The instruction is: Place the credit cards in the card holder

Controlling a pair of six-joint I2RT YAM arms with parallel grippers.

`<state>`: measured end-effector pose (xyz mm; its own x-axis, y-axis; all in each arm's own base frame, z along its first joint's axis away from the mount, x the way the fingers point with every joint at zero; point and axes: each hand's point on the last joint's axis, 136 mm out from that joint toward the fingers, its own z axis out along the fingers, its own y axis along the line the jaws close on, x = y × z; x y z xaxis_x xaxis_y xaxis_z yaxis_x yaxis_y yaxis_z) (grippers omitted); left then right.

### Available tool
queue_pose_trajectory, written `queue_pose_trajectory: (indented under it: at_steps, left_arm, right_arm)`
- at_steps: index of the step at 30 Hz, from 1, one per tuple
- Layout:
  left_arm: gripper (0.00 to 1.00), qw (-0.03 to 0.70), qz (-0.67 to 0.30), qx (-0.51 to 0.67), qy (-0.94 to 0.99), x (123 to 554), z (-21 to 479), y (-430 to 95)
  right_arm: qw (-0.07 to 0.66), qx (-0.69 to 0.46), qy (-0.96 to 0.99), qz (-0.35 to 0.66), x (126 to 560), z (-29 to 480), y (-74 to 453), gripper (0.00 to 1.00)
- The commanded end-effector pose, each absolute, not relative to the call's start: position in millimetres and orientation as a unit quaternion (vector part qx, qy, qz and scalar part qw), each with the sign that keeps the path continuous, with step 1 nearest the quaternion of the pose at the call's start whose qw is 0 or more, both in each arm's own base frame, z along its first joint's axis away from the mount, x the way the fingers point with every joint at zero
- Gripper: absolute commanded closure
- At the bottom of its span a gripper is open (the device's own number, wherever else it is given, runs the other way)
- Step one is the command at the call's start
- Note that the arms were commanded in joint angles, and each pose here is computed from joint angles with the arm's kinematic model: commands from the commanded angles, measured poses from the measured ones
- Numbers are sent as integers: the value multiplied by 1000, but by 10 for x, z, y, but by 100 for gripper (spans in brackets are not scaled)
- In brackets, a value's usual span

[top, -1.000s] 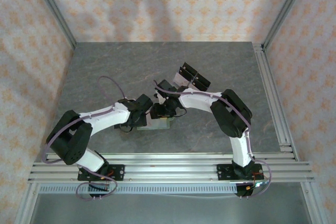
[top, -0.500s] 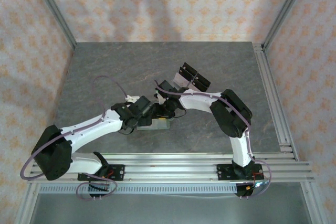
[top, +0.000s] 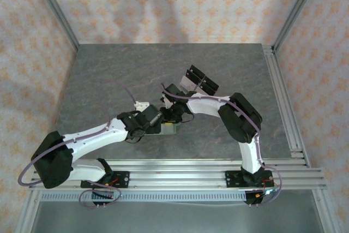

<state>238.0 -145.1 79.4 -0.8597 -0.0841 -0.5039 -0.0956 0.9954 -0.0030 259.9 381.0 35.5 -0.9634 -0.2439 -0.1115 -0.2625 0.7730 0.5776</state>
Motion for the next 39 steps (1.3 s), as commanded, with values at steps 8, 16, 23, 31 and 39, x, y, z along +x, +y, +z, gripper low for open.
queue_pose_trajectory:
  at_steps: [8,16,23,31,39]
  left_arm:
    - [0,283,2,-45,958,2242,763,-1380]
    - [0,289,-19,-48,956,2130,769,-1301]
    - [0,278,-32,-17,960,2181,693,-1471]
    - [0,273,-25,2,962,2298,647,-1611]
    - [0,278,-8,4,961,2412,603,-1667]
  right_arm:
    - [7,-121,949,292,2559,260,3747,53]
    - [7,-123,949,291,2551,267,3738,53]
    - [6,-120,949,291,2554,251,3742,53]
    - [5,-119,949,291,2546,258,3733,53]
    - [4,-119,950,289,2530,268,3715,53]
